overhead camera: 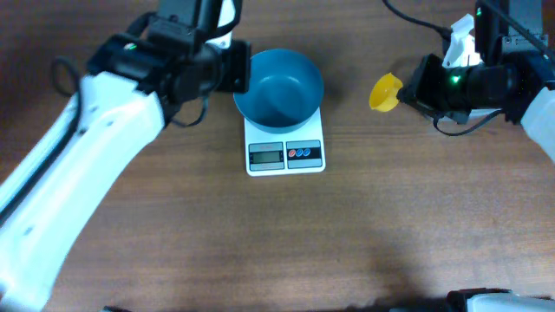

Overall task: Scoop item into bowl and weigh 50g on scale
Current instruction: 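Move the left gripper down to the scale's front buttons, then withdraw the left gripper from the scale to the left side, then lower the yellow scoop into the red bean tub with the right gripper, then drag the scoop through the beans with the right gripper to fill it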

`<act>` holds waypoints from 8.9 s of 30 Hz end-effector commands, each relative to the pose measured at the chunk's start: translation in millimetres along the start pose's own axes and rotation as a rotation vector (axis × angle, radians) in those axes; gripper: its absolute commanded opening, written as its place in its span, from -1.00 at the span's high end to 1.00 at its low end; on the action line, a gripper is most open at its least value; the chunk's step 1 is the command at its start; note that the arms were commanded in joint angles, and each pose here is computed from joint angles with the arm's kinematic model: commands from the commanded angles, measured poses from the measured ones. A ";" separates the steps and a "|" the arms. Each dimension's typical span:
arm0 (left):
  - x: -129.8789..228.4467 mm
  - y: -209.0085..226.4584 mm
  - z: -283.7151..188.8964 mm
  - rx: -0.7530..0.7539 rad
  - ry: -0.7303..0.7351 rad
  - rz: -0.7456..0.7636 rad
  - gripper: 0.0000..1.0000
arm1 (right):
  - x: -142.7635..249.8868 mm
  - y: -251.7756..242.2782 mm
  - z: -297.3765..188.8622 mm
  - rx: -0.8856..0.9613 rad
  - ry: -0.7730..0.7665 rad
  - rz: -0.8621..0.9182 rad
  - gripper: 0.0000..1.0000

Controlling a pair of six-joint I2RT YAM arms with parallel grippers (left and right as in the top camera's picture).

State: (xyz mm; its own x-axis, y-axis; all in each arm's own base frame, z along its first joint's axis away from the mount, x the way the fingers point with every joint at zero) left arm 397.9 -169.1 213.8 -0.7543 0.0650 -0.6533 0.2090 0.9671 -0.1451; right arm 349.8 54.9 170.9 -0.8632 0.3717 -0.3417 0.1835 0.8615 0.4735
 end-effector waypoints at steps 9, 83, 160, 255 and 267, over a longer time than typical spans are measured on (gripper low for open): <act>175.4 1.6 -13.6 0.227 0.154 0.089 1.00 | -8.9 1.0 -9.7 0.017 -0.044 -0.051 0.92; 200.7 -67.1 118.9 0.139 -0.032 0.327 1.00 | -3.8 -0.6 -9.5 0.023 -0.021 -0.096 0.92; 133.5 34.4 -126.2 0.380 0.161 0.724 -0.97 | -57.0 12.2 -16.9 0.018 -0.257 -0.226 0.92; 137.1 34.2 -128.3 0.390 0.183 0.647 -0.98 | -35.4 -167.7 51.5 0.113 0.316 -0.023 0.92; 137.1 34.2 -128.3 0.390 0.183 0.647 -0.97 | -46.5 -173.1 22.0 -0.046 0.257 0.126 0.92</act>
State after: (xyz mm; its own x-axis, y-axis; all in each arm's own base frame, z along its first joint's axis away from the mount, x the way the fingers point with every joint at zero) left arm 220.4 -94.1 206.2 -0.4985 0.6746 -0.5445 0.8238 0.5642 -0.0552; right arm 368.7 -106.7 89.5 -0.9318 0.3522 -0.0875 0.2643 0.8239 0.5013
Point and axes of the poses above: each gripper's point midway between its finger pads, its own z axis out along the fingers, its own y axis along the line the jaws close on, x = y × z, the point moved 1 cm from there along -z, back along the fingers, and after that the axes turned 2 degrees about -z, right-handed, at the moved point
